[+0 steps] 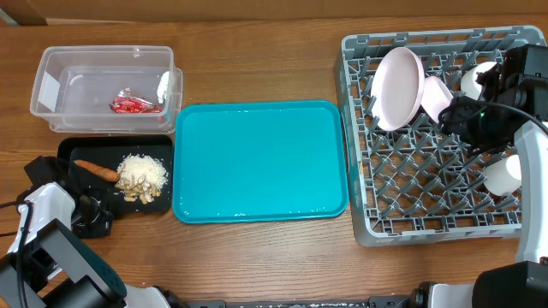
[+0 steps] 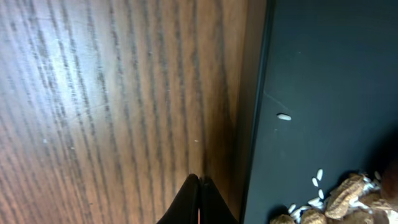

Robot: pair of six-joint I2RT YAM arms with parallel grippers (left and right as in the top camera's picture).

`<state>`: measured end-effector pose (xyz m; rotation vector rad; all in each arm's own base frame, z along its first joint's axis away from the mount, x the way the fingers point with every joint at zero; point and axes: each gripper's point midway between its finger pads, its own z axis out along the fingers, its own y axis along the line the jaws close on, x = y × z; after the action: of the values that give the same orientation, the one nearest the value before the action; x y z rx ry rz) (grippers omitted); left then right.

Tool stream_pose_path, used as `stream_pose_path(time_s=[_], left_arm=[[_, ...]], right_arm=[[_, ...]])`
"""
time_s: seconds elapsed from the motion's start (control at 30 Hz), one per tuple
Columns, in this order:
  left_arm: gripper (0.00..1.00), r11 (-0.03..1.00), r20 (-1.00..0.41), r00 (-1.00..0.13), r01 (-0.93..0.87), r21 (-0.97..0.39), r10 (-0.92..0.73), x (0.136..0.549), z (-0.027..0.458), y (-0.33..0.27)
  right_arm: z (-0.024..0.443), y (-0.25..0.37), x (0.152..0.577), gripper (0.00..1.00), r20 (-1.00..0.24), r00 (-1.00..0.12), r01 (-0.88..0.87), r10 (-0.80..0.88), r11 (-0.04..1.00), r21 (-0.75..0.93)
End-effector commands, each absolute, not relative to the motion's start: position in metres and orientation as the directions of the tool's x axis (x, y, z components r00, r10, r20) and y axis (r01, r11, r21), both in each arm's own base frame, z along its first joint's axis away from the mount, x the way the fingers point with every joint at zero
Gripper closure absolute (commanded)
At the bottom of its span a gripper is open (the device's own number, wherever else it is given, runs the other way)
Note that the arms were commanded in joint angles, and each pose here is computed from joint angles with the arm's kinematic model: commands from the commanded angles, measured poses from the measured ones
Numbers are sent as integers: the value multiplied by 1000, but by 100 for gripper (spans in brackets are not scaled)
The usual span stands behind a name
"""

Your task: Sort waste into correct bins and load items into the dishwasher

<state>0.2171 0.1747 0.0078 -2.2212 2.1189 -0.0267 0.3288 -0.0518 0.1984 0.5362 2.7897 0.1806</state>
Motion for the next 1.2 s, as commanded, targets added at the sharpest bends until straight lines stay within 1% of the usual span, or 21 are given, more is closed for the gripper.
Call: stream_pose_path(time_s=[0.0,0.07,0.17,0.27,0.3,0.33,0.43,0.47,0.53,0.6,0.63,0.67,0.7,0.77,0.8,0.83,0.9,1.0,1.03,1.17], left_arm=[[96,-33,-20,34,-996,-78,-999,219,6,172],[96,-23,-16,24,-996,-84,-1000,221,6,172],[96,52,19,-54,-993,-105,-998,224,9,165],[96,143,99,-154,-983,-115,-983,223,19,149],[96,198,123,-212,-973,-118,-969,223,25,144],[96,225,136,-239,-968,-115,-961,222,30,142],[94,275,144,-289,-955,-113,-946,223,47,140],[93,288,135,-303,-950,-121,-943,226,56,139],[91,319,96,-335,-936,-148,-937,236,73,137],[87,377,37,-391,-905,-195,-920,250,92,131],[83,473,-25,-484,-841,-261,-874,269,110,119],[77,589,-98,-591,-746,-311,-800,290,130,102],[61,659,-143,-654,-677,-326,-743,301,140,89],[20,802,-222,-784,-502,-322,-580,318,156,59],[3,845,-239,-826,-430,-317,-510,322,160,45],[0,881,-244,-865,-360,-307,-438,322,162,29],[0,913,-223,-908,-284,-294,-354,315,162,7],[0,942,-132,-961,-199,-272,-241,290,156,-20],[0,948,-56,-977,-182,-260,-204,271,153,-29],[0,958,63,-982,-187,-217,-178,239,152,-31]], right_arm=[[203,-54,330,37,-279,-883,342,378,924,171],[203,-54,330,37,-279,-883,342,378,924,171],[203,-54,330,37,-279,-883,342,378,924,171],[203,-54,330,37,-280,-882,342,378,924,171],[204,-54,331,37,-282,-882,342,378,924,171],[204,-54,332,34,-285,-881,341,378,924,172],[206,-55,336,30,-304,-875,337,377,925,176],[207,-54,340,27,-316,-871,332,376,925,185],[210,-50,346,22,-335,-865,316,373,924,215],[216,-43,359,15,-372,-852,280,368,922,269],[223,-36,369,11,-412,-844,225,343,924,308],[231,-28,380,10,-460,-836,143,299,929,342],[236,-24,386,9,-487,-828,101,278,928,359],[239,-22,391,5,-509,-818,79,270,927,366],[238,-22,390,4,-505,-821,76,265,928,364],[236,-21,388,3,-492,-829,82,267,927,366],[230,-19,379,1,-455,-850,94,268,925,368],[217,-21,357,0,-363,-893,139,266,931,339],[210,-23,343,0,-304,-913,173,271,934,312],[202,-21,317,0,-194,-939,218,284,928,301]])
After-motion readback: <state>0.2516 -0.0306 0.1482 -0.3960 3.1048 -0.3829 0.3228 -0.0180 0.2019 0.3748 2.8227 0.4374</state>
